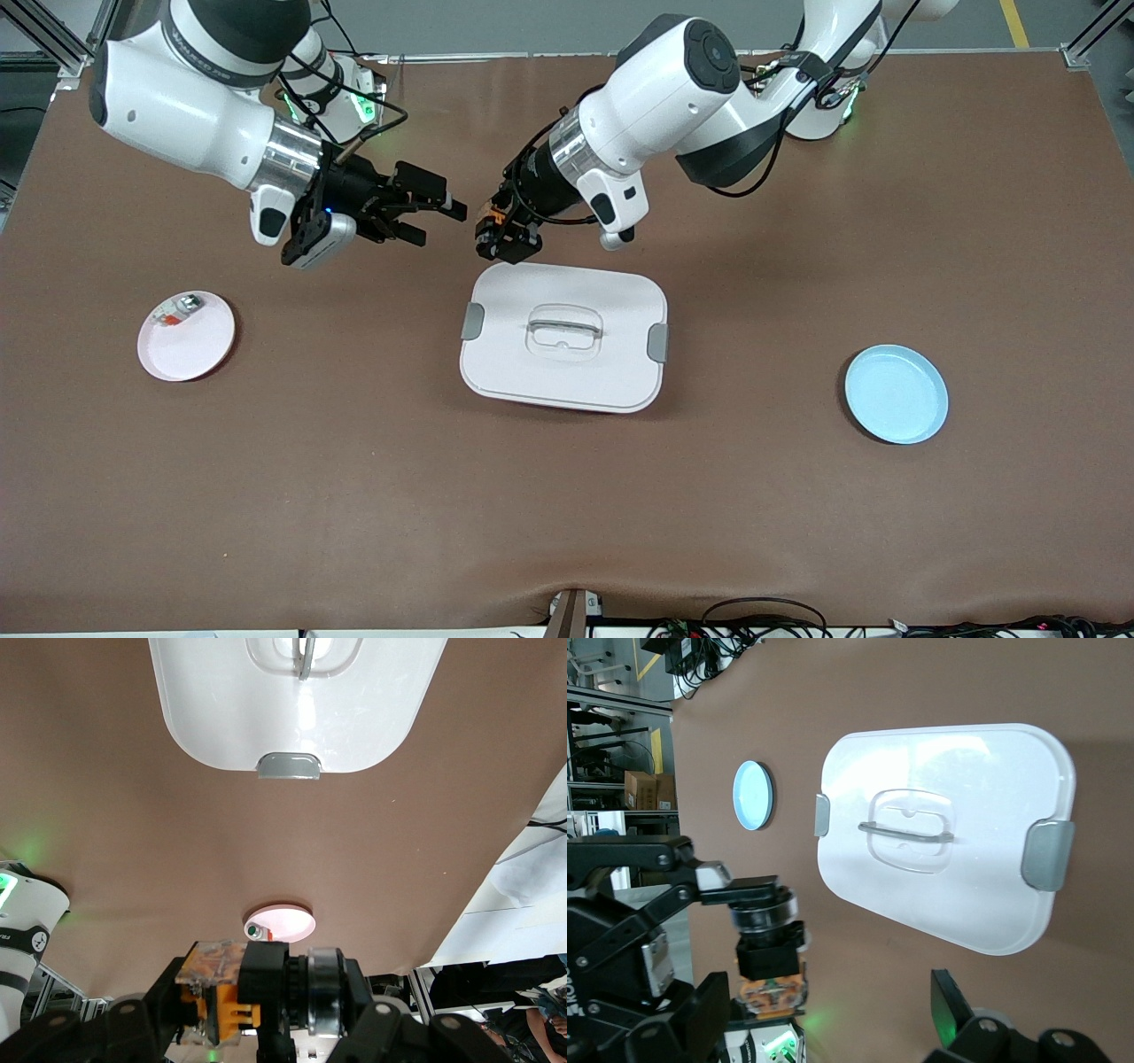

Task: Transfer orange switch to right arm and place
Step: 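Bring the right gripper to the switch held by the left gripper, then close the right gripper on the switch and open the left gripper, then carry the switch toward the white plate while the left gripper withdraws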

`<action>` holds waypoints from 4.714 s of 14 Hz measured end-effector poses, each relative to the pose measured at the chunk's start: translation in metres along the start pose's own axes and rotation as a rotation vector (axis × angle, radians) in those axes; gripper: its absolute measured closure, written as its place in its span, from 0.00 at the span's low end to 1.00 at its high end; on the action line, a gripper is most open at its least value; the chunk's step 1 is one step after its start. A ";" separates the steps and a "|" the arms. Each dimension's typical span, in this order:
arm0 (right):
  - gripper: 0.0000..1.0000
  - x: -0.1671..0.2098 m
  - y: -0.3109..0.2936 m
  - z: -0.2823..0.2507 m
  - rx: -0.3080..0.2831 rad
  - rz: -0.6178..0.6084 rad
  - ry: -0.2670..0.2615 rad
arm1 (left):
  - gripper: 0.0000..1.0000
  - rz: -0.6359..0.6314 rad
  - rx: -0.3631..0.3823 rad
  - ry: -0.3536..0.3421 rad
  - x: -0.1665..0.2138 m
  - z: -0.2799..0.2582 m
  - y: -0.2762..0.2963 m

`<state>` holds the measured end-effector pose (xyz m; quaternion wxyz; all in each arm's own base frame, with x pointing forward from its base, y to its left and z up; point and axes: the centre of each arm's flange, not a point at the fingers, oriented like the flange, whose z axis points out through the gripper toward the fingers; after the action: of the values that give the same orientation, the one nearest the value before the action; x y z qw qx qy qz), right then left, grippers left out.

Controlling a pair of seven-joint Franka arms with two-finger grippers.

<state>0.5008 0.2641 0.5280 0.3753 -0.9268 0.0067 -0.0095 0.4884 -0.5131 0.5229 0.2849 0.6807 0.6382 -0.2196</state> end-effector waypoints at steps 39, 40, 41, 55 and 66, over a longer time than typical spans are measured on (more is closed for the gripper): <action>0.59 -0.003 -0.013 0.028 -0.019 -0.161 0.027 | 0.00 0.034 -0.060 -0.045 -0.019 -0.028 0.012; 0.59 0.001 -0.008 0.024 -0.045 -0.202 0.012 | 0.00 0.033 -0.075 -0.045 -0.018 -0.037 0.016; 0.59 0.007 -0.004 0.017 -0.087 -0.245 -0.009 | 0.00 0.029 -0.085 -0.041 -0.015 -0.047 0.021; 0.59 0.065 0.131 -0.095 -0.458 -0.787 -0.335 | 0.00 0.796 0.189 0.387 0.049 -0.164 0.032; 0.59 0.074 0.246 -0.186 -0.558 -1.082 -0.479 | 0.00 1.309 0.462 0.456 0.174 -0.266 0.084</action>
<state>0.5696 -0.0434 0.4912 0.0539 -0.8385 -0.5421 0.0118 0.5699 -0.2086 0.6137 0.0668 0.9943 0.0815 0.0139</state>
